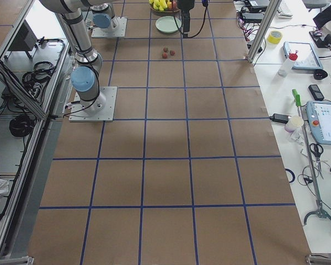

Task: Collect all strawberries into plate
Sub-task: 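Move the left gripper over the cluster of three strawberries, then grasp one strawberry with the left gripper and lift it, then carry the strawberry over the plate and open the left gripper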

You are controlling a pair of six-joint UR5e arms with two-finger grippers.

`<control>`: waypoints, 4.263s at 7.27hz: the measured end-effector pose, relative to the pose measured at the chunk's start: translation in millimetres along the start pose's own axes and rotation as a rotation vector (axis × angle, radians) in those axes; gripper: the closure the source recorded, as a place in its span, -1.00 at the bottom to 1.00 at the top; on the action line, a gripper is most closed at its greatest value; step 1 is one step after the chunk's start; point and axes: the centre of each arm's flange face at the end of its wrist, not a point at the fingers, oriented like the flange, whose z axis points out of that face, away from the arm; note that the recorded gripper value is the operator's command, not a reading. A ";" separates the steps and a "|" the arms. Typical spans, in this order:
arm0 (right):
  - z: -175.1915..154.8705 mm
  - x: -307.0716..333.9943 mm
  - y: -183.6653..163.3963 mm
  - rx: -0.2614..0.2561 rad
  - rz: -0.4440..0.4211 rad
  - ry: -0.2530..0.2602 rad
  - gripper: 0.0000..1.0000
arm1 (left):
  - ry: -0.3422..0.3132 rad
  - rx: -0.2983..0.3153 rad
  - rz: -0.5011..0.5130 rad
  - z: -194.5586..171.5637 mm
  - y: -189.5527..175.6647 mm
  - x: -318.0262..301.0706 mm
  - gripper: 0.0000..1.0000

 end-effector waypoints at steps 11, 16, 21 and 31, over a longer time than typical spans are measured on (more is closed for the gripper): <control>-6.5 1.8 -3.0 0.052 -0.019 0.019 -1.00 | 0.112 0.028 -0.049 178.9 -11.8 167.7 -1.00; -7.6 5.1 -2.9 0.052 -0.017 0.048 -1.00 | 0.095 -0.002 0.003 232.4 -7.6 196.0 0.24; -8.1 4.8 -2.4 0.052 -0.019 0.046 -1.00 | 0.091 0.016 0.050 229.4 -11.7 198.4 1.00; 1.4 -8.2 -2.6 0.040 -0.023 -0.071 -1.00 | -0.082 -0.120 0.112 169.8 -93.9 -71.4 1.00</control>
